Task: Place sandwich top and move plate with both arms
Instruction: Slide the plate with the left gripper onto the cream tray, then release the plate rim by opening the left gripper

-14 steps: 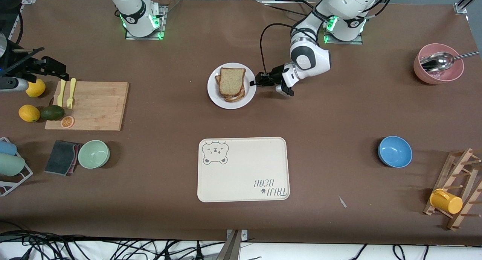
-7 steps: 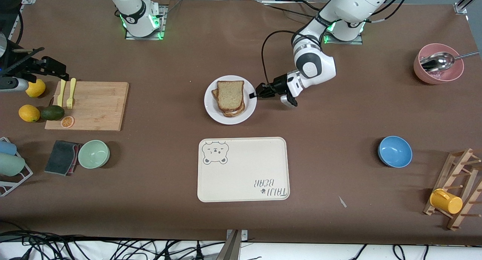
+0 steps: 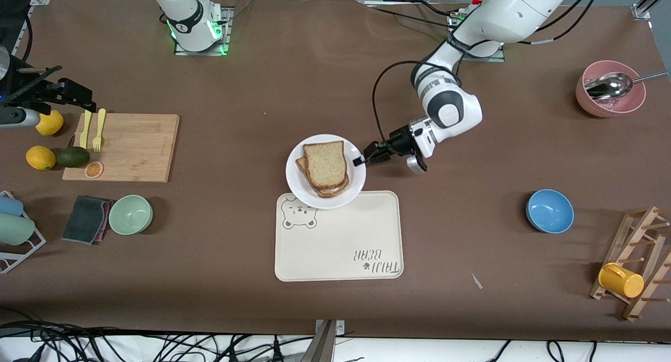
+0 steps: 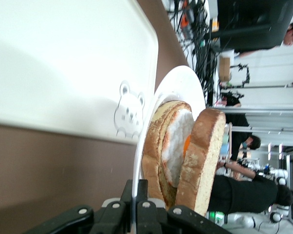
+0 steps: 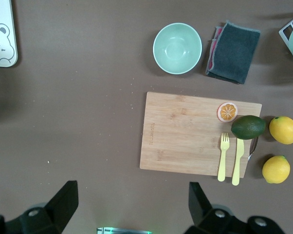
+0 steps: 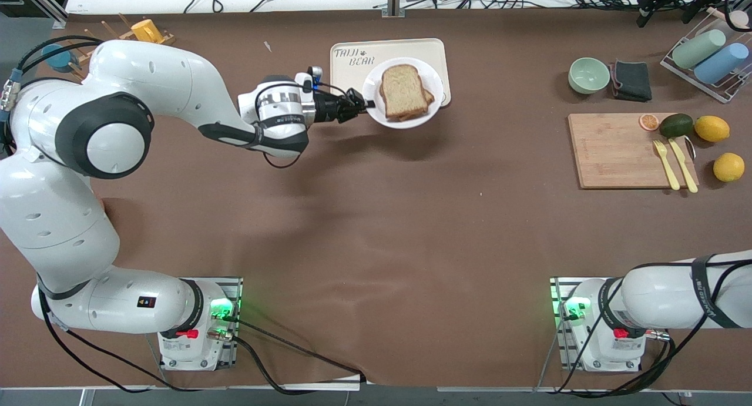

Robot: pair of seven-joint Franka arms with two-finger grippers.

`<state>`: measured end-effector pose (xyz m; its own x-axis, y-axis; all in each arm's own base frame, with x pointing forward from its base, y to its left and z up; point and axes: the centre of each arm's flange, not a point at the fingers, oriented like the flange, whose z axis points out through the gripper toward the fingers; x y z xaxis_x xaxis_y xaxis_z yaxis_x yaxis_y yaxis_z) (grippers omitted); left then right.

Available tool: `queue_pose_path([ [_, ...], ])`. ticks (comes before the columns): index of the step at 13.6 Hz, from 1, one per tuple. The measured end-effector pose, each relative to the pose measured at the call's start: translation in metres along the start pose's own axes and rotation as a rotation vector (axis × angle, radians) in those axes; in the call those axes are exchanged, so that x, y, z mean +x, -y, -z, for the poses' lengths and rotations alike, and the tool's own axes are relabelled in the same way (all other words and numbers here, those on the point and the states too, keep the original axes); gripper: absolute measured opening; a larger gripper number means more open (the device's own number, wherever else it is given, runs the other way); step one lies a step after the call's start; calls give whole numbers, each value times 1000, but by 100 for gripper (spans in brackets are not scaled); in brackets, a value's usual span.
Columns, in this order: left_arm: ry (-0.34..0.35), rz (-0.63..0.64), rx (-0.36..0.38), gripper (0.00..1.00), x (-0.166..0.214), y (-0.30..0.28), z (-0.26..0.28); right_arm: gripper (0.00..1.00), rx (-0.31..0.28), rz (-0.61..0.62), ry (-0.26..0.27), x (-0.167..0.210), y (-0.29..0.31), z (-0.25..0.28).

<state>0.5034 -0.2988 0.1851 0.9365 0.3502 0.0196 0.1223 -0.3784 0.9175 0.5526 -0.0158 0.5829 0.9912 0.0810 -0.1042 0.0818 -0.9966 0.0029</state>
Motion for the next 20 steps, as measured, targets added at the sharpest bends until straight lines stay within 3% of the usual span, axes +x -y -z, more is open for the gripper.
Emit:
queue_pose_path([
  [9,-155,25,21,4,93,24,-20,100,0,0,2,0,0,0],
  [14,-159,22,34,4,112,41,-42,100,0,0,3,0,0,0],
  [20,-146,29,71,4,105,63,-57,100,0,0,3,0,0,0],
])
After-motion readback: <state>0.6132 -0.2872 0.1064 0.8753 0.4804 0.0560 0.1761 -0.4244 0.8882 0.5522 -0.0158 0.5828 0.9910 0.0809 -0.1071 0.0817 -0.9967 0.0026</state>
